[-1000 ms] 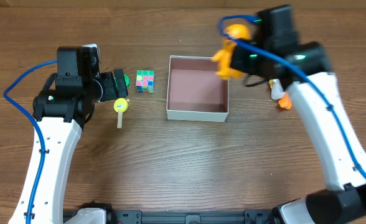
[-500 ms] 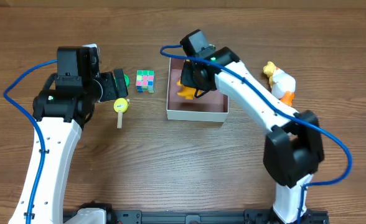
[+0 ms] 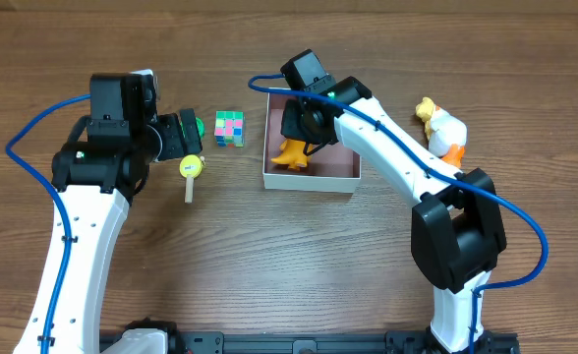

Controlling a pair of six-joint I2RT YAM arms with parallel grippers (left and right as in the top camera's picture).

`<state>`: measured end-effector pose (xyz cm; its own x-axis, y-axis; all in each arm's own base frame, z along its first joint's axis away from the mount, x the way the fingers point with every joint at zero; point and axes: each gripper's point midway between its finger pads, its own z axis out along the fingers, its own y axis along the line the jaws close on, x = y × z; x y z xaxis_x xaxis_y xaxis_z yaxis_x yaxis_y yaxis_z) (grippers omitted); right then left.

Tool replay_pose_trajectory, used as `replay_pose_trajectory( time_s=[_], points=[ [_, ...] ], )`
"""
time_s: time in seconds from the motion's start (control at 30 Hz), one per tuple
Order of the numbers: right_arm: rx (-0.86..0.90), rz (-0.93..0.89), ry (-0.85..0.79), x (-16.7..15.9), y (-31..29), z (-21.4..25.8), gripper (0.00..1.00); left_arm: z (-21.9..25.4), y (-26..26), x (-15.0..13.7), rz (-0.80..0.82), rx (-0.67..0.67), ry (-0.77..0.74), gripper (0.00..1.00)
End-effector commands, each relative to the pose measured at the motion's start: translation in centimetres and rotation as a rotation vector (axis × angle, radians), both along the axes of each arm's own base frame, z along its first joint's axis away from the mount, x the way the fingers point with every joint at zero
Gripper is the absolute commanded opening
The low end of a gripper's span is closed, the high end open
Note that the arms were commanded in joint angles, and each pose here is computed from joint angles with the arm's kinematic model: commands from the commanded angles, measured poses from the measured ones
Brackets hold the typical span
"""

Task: Pack container
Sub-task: 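Carry the orange dinosaur left and release it inside the box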

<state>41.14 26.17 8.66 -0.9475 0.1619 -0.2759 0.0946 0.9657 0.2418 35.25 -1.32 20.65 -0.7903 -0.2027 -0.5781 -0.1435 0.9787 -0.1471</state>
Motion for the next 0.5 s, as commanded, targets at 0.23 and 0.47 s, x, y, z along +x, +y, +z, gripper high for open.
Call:
replay_pose_trajectory(
  time_s=[0.23, 0.47],
  points=[
    [-0.069, -0.116, -0.012, 2.2, -5.8, 0.6, 0.04, 0.7, 0.5, 0.5, -0.005, 0.016, -0.017, 1.00],
    [-0.067, -0.129, -0.075, 4.1, -9.7, 3.4, 0.04, 0.7, 0.5, 0.4, -0.004, 0.016, -0.017, 1.00]
  ],
)
